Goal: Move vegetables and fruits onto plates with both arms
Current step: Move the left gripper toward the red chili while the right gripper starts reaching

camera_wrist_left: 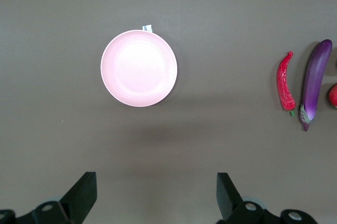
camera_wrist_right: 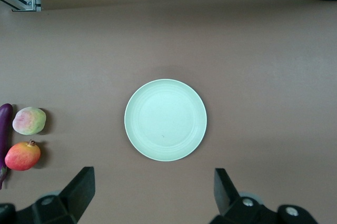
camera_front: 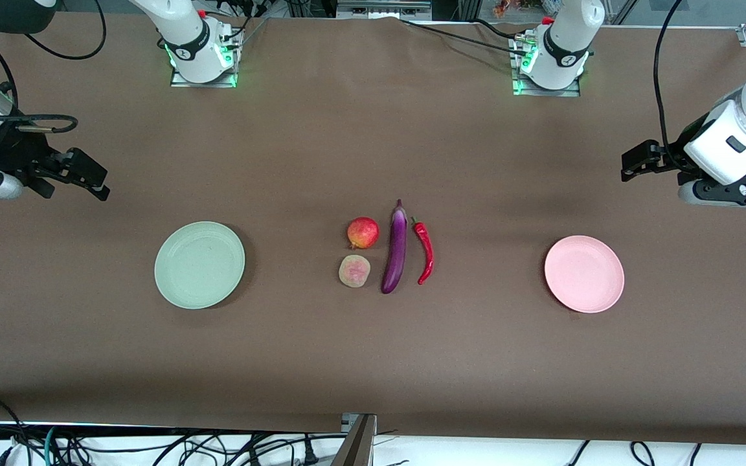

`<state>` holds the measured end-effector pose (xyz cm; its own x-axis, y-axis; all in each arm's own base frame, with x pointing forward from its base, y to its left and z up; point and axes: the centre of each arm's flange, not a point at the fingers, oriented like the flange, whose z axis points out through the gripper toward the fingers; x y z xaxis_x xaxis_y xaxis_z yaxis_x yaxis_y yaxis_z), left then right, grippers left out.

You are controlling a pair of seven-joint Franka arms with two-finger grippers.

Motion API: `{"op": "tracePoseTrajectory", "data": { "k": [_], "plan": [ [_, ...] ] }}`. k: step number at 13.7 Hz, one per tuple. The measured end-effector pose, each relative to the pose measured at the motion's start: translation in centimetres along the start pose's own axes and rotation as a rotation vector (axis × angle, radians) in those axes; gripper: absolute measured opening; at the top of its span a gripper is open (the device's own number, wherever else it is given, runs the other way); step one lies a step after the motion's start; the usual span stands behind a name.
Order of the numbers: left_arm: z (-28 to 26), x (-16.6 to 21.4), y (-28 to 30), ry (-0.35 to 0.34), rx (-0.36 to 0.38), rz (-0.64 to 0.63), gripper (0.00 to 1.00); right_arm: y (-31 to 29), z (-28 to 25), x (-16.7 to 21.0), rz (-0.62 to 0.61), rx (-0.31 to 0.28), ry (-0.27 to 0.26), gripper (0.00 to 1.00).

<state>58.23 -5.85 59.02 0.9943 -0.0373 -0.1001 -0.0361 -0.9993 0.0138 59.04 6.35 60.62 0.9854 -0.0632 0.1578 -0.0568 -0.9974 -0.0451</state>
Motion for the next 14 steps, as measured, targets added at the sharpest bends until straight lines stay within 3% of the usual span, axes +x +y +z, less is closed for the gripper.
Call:
{"op": "tracePoseTrajectory", "data": {
  "k": [7,11,14],
  "plan": [
    [0.2,0.0,0.1,-0.009,0.0,0.001,1.0,0.0,0.0,0.0,0.0,0.0,0.0,1.0],
    [4.2,0.7,1.6,-0.138,-0.008,0.03,1.0,0.0,0.0,0.0,0.0,0.0,0.001,1.0],
    [10.6,2.8,7.4,-0.226,-0.016,0.092,1.0,-0.5,0.2,0.0,0.005,0.036,-0.008,1.0]
  ]
}}
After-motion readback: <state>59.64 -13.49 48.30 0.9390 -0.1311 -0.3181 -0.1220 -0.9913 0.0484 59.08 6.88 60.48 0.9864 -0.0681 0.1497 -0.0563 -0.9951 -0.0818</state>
